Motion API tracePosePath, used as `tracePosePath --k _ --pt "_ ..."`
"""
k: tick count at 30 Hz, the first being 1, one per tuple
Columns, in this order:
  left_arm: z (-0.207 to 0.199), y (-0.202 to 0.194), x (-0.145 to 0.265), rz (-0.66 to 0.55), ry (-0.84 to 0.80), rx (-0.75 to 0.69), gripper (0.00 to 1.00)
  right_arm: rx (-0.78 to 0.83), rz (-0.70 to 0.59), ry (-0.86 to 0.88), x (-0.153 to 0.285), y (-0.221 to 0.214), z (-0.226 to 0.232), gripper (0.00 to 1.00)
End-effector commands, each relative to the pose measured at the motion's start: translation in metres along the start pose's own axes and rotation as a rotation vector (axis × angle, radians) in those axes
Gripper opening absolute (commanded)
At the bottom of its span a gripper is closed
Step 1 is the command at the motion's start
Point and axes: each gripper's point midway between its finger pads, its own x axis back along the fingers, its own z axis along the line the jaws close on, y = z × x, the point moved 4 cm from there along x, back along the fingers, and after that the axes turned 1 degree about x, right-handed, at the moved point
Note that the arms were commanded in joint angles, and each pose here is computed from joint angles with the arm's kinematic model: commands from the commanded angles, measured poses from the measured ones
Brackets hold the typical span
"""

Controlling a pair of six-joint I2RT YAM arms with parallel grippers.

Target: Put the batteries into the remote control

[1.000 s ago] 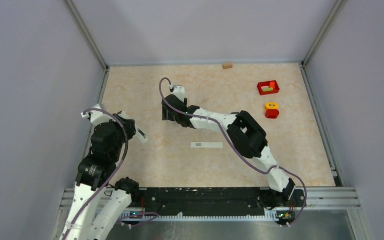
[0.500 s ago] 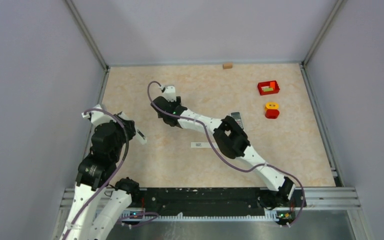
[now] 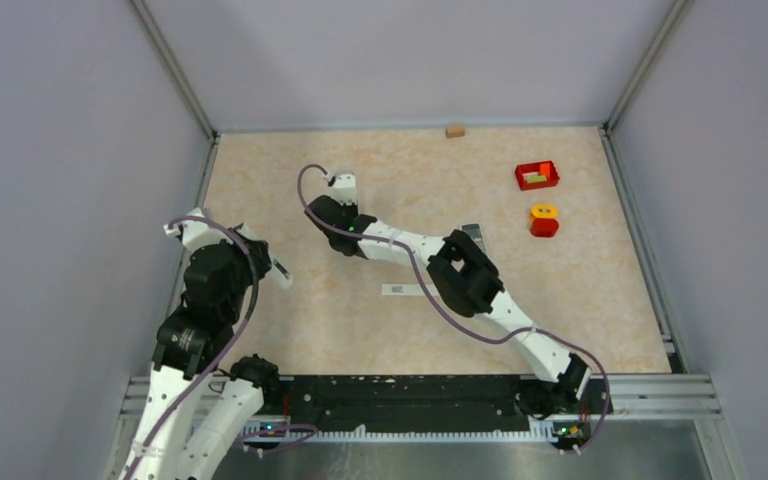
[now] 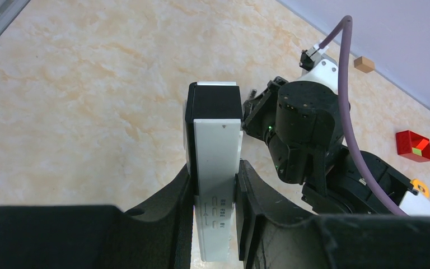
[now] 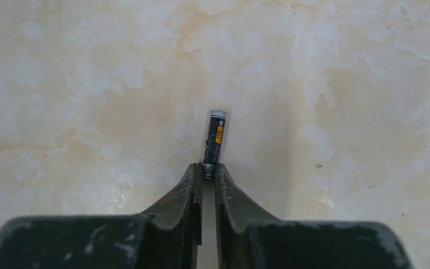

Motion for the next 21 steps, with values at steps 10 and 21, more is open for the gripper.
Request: tracePosePath --k 10,21 --pt "-0.014 0.005 -0.002 -0.016 -0.072 0.024 0.00 0.177 0.217 0.072 0.053 -0.038 -0.072 0.02" --pt "-0.094 -0.020 0.033 0.188 -0.758 -0.139 0.00 0.273 0.387 0.132 0.110 -0.082 -0.136 0.02"
